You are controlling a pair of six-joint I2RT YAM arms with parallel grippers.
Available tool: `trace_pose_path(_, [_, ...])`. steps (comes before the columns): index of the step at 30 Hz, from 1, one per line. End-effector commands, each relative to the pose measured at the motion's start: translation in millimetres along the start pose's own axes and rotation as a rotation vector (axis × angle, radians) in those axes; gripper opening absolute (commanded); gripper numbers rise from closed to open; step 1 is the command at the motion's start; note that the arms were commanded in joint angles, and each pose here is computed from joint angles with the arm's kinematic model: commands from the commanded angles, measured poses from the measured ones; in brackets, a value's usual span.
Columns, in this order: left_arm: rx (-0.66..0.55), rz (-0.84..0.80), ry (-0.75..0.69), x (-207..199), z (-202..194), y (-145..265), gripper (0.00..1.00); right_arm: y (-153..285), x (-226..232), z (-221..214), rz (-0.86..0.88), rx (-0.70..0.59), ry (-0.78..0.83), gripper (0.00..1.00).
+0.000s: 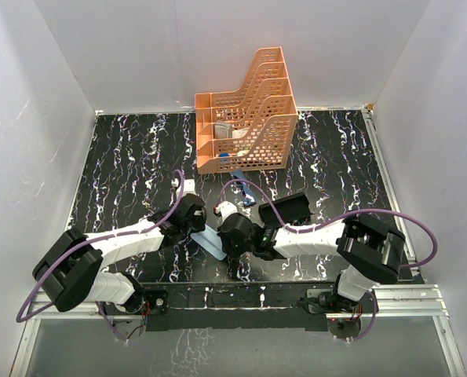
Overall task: Organize the sunglasses
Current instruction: Fold the glasses cleaning cloth at the center of the board.
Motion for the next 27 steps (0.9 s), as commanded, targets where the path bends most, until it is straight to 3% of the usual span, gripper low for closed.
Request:
trace_pose_path(1, [-0.044, 0.02, 0.017, 1, 10, 8, 0.33, 1, 14, 20, 0.027, -0.068, -0.001, 0.0])
trace_pose_path(12, [-0.056, 0.038, 0.025, 2, 13, 9, 0.33, 1, 21, 16, 0.032, -0.055, 0.023, 0.0])
trace_pose_path(27, [-0.08, 0.068, 0.042, 8, 14, 12, 0.34, 0, 32, 9, 0.04, -0.047, 0.053, 0.1])
Point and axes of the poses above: each gripper's point midway between its finger pads, its own y axis back along the fingers, its own x axis along the line the jaws close on, z = x × y, the point moved 8 cm from there along y, back along the fingers, and after that the axes turned 5 degrees about -y, right-handed, at the moved point
